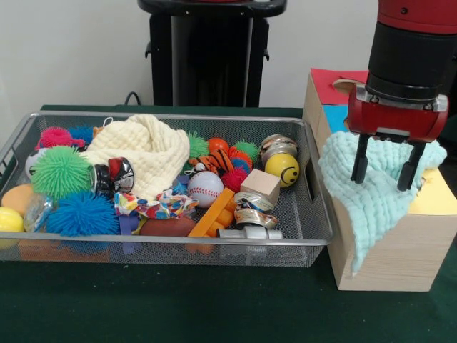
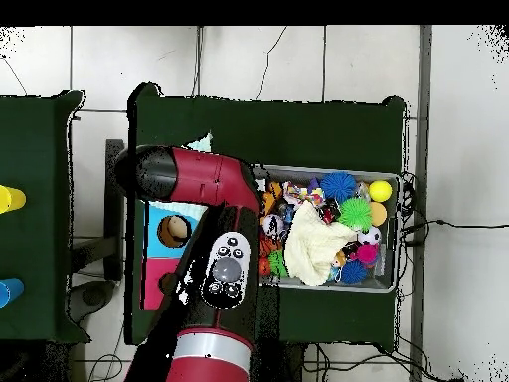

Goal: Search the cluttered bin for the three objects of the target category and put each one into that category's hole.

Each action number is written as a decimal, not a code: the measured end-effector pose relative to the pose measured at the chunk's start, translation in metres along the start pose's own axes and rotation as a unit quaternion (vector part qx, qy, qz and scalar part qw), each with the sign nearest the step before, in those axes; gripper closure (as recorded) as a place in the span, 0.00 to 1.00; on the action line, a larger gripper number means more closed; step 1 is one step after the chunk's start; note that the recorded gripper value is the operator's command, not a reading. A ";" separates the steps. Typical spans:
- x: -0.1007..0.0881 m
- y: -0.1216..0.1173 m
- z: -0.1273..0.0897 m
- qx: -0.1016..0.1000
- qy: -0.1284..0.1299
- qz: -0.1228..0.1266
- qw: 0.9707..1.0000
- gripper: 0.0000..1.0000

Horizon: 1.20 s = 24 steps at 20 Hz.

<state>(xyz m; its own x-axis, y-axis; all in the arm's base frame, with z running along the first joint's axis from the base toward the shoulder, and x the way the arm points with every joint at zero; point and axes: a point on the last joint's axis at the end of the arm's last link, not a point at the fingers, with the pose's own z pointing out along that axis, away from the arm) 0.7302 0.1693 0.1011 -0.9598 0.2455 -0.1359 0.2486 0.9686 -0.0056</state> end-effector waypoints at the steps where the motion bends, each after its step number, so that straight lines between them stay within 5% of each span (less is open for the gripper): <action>1: 0.000 0.000 0.000 0.000 0.000 0.000 1.000 0.00; 24: -0.001 0.005 0.017 0.013 -0.003 -0.013 1.000 0.00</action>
<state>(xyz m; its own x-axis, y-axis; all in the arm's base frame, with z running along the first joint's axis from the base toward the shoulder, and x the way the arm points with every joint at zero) 0.7346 0.1734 0.0839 -0.9654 0.2192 -0.1411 0.2262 0.9735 -0.0349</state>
